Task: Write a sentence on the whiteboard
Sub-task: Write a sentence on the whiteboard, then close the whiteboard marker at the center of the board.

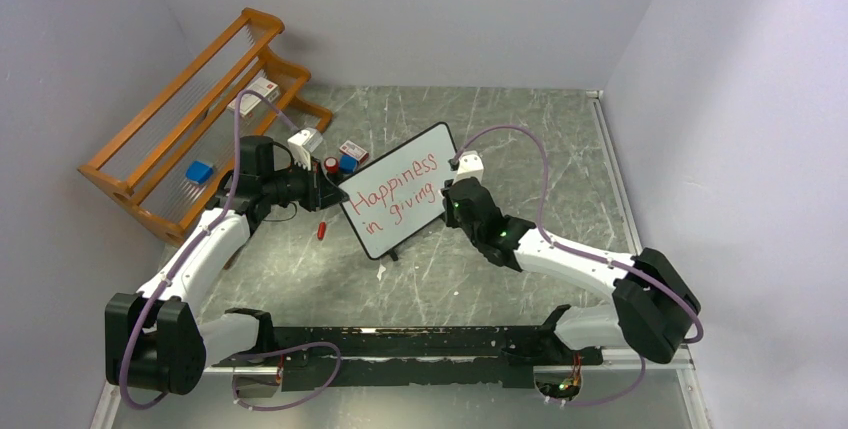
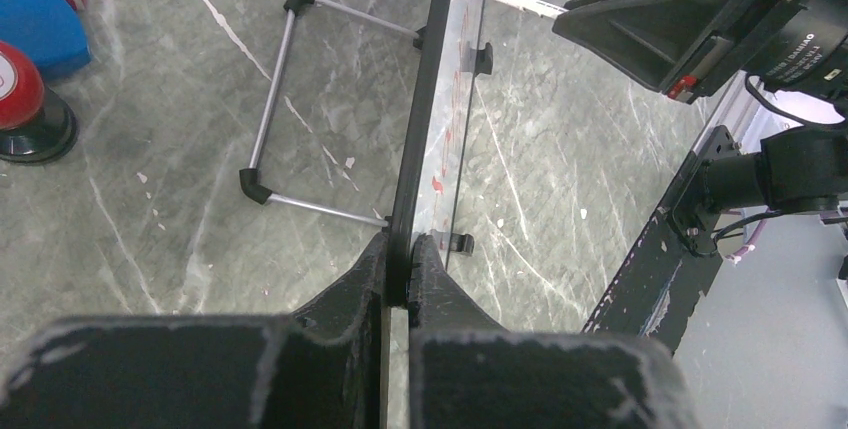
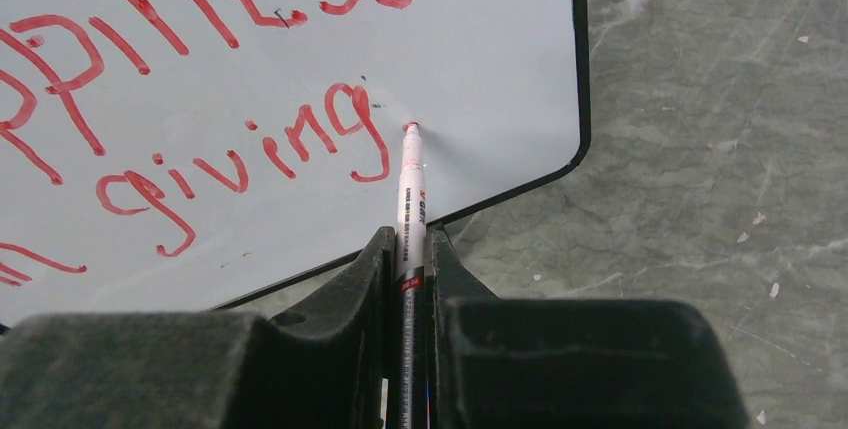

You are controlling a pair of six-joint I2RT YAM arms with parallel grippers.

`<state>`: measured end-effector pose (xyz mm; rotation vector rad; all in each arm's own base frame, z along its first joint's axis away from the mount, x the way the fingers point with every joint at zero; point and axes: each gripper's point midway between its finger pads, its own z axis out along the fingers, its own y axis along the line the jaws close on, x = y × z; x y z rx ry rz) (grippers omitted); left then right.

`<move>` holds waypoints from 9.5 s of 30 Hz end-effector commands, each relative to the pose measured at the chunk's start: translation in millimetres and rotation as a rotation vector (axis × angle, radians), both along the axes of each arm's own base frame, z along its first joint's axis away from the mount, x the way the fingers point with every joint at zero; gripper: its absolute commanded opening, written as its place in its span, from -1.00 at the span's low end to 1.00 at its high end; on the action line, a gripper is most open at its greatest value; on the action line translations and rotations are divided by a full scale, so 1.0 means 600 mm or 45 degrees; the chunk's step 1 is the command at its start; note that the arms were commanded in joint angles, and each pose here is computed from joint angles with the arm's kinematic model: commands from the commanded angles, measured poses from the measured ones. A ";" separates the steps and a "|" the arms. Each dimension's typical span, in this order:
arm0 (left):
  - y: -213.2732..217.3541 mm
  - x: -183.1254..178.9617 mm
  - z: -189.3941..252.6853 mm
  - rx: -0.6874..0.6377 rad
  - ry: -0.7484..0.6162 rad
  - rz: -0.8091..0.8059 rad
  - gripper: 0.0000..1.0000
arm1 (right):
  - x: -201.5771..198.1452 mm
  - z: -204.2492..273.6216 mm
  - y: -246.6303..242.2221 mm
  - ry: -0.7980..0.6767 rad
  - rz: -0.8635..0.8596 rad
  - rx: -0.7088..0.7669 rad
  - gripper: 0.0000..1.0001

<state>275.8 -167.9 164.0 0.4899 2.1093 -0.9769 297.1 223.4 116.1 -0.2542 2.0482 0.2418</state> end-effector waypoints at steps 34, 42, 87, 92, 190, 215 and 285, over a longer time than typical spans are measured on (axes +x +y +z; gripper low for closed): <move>0.132 0.036 0.126 0.300 -0.022 0.673 0.48 | -0.117 0.242 -0.148 -0.234 -0.061 0.196 -1.00; 0.211 0.001 0.033 0.531 0.174 0.966 0.71 | -0.127 0.246 -0.151 -0.254 -0.044 0.238 -1.00; 0.122 0.008 -0.284 0.900 0.812 0.659 -0.45 | -0.129 0.258 -0.151 -0.284 -0.029 0.262 -1.00; 0.136 -0.011 -0.284 0.953 0.818 0.675 -0.67 | -0.130 0.256 -0.145 -0.276 -0.009 0.265 -1.00; -0.034 -0.055 0.264 -1.144 0.328 0.594 -0.90 | -0.181 0.333 0.210 -0.763 0.550 0.737 -1.00; -0.085 -0.096 0.275 -1.122 0.232 0.427 -0.90 | -0.158 0.366 0.225 -0.844 0.441 0.864 -1.00; -0.177 -0.126 0.243 -1.086 0.295 0.332 -0.90 | -0.155 0.353 0.141 -0.801 0.325 1.175 -1.00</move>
